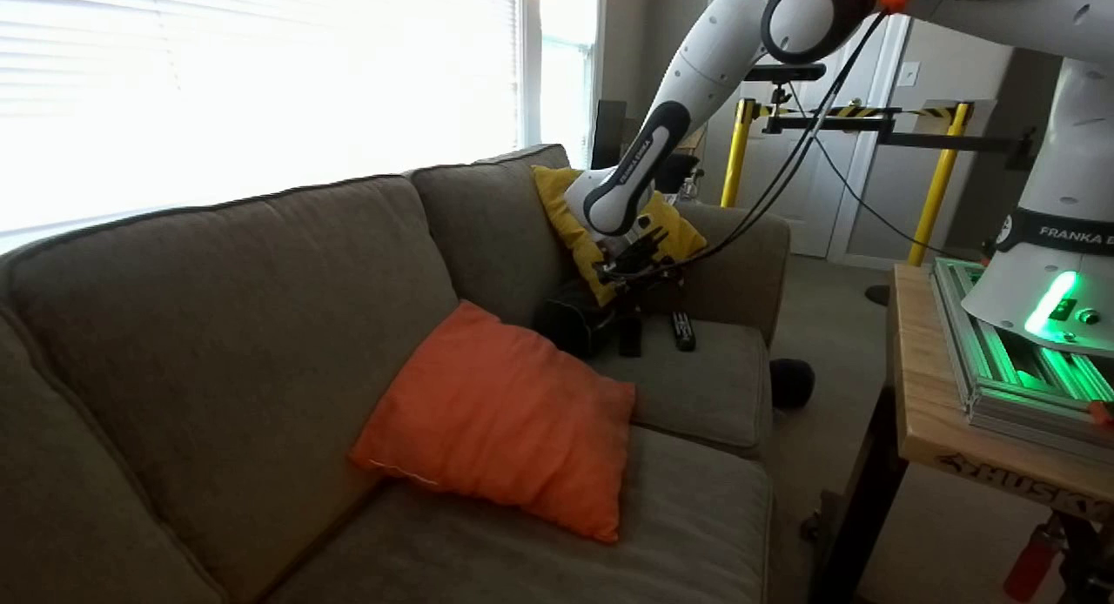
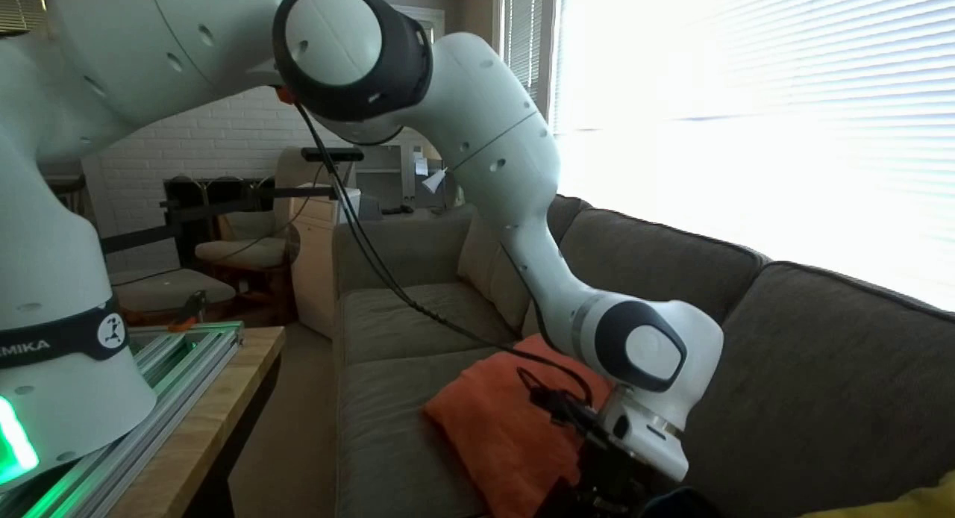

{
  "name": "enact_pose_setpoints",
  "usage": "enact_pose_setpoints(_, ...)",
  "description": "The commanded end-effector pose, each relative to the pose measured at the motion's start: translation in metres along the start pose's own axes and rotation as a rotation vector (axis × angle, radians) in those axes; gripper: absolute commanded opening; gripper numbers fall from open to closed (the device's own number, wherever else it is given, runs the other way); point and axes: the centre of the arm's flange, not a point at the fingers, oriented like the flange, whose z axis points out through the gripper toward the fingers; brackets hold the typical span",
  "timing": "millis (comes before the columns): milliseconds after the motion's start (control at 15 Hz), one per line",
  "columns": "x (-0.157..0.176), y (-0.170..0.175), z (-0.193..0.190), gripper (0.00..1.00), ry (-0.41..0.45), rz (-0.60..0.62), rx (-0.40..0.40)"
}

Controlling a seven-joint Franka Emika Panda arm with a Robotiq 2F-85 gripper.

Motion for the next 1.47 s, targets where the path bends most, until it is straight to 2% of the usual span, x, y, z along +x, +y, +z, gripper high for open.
enact_pose_setpoints(0, 0.018, -0.032, 0.046, 1.00, 0.005, -0.054, -0.048)
enact_pose_setpoints(333, 0.046, -0.035, 0.085, 1.00, 0.068, -0.100, -0.020)
enact_pose_setpoints(467, 0.055, -0.032, 0.091, 1.00, 0.042, -0.119, -0.009)
enact_pose_setpoints(533, 0.040, -0.021, 0.088, 1.00, 0.051, -0.089, -0.033)
enact_pose_setpoints(667, 0.048, -0.020, 0.092, 1.00, 0.046, -0.097, -0.028)
enact_pose_setpoints(1067, 0.029, 0.002, 0.086, 1.00, 0.332, -0.038, 0.169)
enact_pose_setpoints(1200, 0.022, 0.010, 0.093, 1.00, 0.397, -0.001, 0.217)
enact_pose_setpoints(1400, 0.006, 0.024, 0.104, 1.00, 0.439, 0.058, 0.270)
